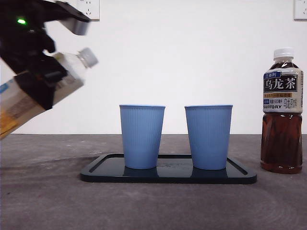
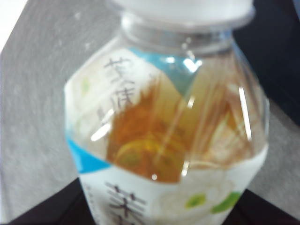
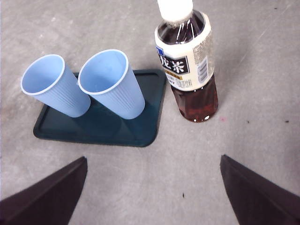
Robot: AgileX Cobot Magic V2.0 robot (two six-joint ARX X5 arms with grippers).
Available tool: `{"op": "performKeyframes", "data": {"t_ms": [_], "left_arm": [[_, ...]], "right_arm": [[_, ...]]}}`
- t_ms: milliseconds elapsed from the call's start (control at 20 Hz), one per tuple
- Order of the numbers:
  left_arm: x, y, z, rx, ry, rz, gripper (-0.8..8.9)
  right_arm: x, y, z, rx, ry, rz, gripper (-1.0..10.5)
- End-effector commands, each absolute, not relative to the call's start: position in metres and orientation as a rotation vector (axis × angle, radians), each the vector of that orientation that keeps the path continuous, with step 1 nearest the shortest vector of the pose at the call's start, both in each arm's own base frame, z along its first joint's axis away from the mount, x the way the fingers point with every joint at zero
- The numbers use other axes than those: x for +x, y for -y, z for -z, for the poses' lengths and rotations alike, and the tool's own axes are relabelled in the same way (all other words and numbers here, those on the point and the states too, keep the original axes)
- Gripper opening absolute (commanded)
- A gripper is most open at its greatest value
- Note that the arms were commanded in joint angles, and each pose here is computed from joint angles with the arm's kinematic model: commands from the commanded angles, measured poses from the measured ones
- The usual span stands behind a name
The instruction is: Pour the drink into the cup
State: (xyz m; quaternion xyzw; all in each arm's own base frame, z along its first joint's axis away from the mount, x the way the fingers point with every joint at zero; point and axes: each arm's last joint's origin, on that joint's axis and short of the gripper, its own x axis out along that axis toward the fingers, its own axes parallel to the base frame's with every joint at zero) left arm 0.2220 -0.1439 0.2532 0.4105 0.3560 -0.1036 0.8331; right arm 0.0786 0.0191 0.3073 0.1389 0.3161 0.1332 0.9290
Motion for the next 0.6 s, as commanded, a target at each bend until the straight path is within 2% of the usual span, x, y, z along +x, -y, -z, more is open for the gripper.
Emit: {"op": "performKeyframes", "data": {"t_ms": [50, 200, 350, 600], "left_arm": [[0.234, 0.161, -0.264, 0.94, -0.74, 0.199, 1.76], [0.243, 0.175, -0.267, 1.062, -0.778, 0.178, 1.76], [0.249, 0.187, -0.272, 1.113, -0.794, 0.184, 1.76], [0.252, 0.212, -0.275, 1.321, -0.751, 0.146, 1.76]], "right_arm": [[0.079, -0.019, -0.314, 0.258, -0.603, -0.286, 4.5], [0.08, -0.02, -0.316, 0.248, -0.576, -0.293, 4.5], [0.081, -0.02, -0.318, 0.246, -0.553, -0.297, 4.5], [0.084, -0.02, -0.322, 0.247, -0.506, -0.305, 4.5]]}}
